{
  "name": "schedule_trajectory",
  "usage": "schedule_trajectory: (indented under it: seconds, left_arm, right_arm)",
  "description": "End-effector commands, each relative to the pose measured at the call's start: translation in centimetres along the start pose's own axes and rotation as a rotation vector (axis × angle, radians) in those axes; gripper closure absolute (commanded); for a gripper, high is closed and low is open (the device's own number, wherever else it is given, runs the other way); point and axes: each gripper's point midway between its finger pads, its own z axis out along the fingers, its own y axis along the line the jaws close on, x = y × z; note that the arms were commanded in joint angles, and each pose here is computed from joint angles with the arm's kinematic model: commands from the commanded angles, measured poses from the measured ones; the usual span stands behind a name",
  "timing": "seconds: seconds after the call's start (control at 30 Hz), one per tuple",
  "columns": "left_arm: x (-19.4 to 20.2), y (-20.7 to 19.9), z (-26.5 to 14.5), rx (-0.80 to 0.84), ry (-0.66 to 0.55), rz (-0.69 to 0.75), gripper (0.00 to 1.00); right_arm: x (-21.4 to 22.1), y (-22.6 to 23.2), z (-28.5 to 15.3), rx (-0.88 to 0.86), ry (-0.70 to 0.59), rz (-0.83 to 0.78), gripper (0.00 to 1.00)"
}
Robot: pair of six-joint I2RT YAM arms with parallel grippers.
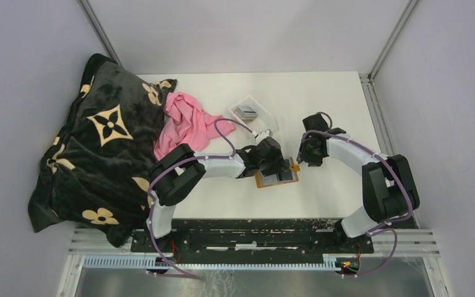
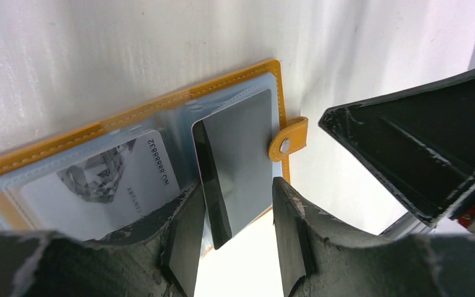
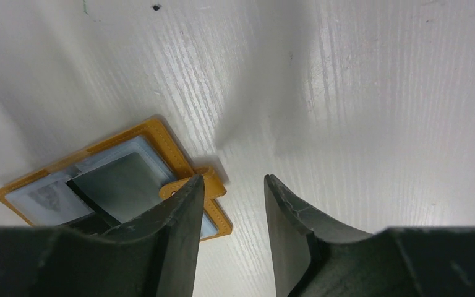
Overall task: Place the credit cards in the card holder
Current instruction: Insert the credit card into the card holder.
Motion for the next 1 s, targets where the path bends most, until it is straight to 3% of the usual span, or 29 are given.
schedule_trajectory:
  seconds: [0.0, 0.57, 0.97]
  left_arm:
    - [-0.7, 1.9, -1.3, -0.113, -0.008, 0.112, 0.47]
    - [-1.5, 3.5, -2.9, -0.243, 0.001, 0.178, 0.45]
    - [-1.2, 5.0, -3.1, -0.288, 0.012, 0.215, 0.49]
  right_arm:
    - [-1.7, 1.1, -1.7, -0.049, -0.069, 0.004, 0.52]
    - [1.9, -0.2, -2.5, -0.023, -0.040, -0.062, 0.52]
    - [3.9, 2.5, -2.3, -0.053, -0.016, -0.132, 0.52]
